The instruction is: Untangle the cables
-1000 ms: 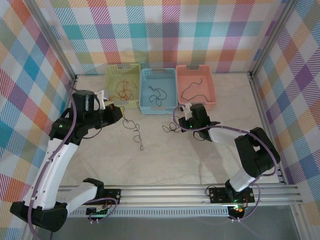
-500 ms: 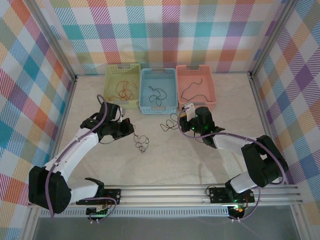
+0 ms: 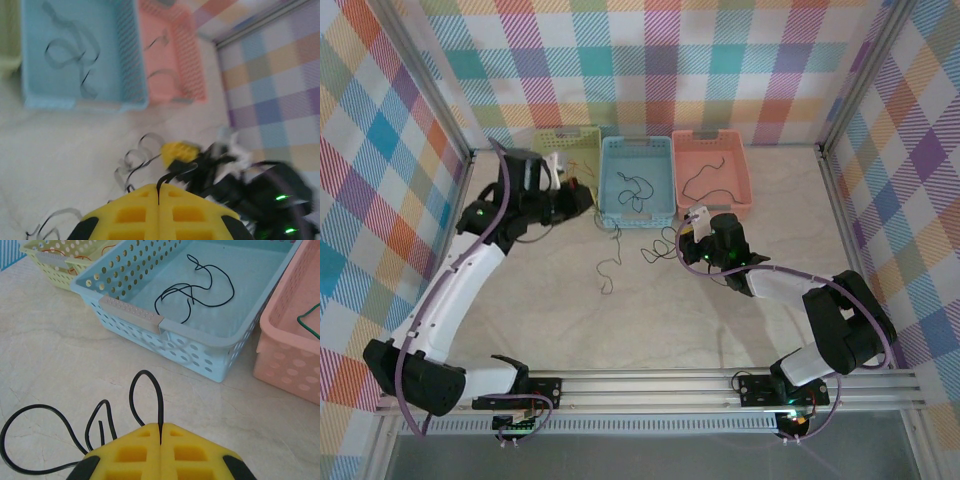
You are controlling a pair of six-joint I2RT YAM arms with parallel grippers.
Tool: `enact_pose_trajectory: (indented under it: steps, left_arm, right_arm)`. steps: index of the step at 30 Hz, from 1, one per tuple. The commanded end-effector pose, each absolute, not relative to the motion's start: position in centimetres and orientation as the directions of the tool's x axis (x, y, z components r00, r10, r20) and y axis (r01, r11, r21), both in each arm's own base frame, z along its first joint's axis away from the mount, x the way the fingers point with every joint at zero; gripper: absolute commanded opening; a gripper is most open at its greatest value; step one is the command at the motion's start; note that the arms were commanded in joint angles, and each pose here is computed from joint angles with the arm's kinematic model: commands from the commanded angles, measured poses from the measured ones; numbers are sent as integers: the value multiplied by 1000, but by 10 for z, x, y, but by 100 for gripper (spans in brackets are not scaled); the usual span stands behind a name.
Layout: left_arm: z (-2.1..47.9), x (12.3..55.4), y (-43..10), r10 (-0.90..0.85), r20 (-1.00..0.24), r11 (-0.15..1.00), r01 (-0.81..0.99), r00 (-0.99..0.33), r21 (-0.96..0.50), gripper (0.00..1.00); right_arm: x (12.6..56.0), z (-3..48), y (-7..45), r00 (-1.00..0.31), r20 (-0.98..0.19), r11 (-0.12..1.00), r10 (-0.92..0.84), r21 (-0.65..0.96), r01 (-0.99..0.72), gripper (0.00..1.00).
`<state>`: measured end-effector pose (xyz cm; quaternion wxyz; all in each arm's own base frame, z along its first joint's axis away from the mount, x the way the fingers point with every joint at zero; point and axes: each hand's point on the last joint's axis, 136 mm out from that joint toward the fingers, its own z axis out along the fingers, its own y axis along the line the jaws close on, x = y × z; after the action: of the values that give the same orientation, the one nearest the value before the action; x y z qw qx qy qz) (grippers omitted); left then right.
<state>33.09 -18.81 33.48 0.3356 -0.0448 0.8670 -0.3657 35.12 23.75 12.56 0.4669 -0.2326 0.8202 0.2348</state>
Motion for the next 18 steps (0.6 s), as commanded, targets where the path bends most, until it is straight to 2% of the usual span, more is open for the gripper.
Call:
enact_pose_trajectory:
  steps: [1,6,11,14,18]
  left_arm:
    - [365,342,-193,-316,-577,730,195,-753,-655,0]
    - [418,380,-199,-347,-626,712,239,-698,-660,0]
    - [446,433,-199,-379,-656,706,254,-653,-661,0]
    - [438,472,-196,-409,-634,704,215,-657,-677,0]
    - [393,516,-208,-406,-581,704,164,-706,-691,0]
  right_arm:
    - [354,133,242,-437,-885,777,-160,160,-608,0]
    - [354,132,243,-444,-881,777,-162,164,-608,0]
    - [354,131,243,-449,-878,776,-166,165,-609,0]
    - [354,130,244,-452,-876,775,-167,167,-610,0]
    - [355,129,243,-453,-875,776,-168,166,-609,0]
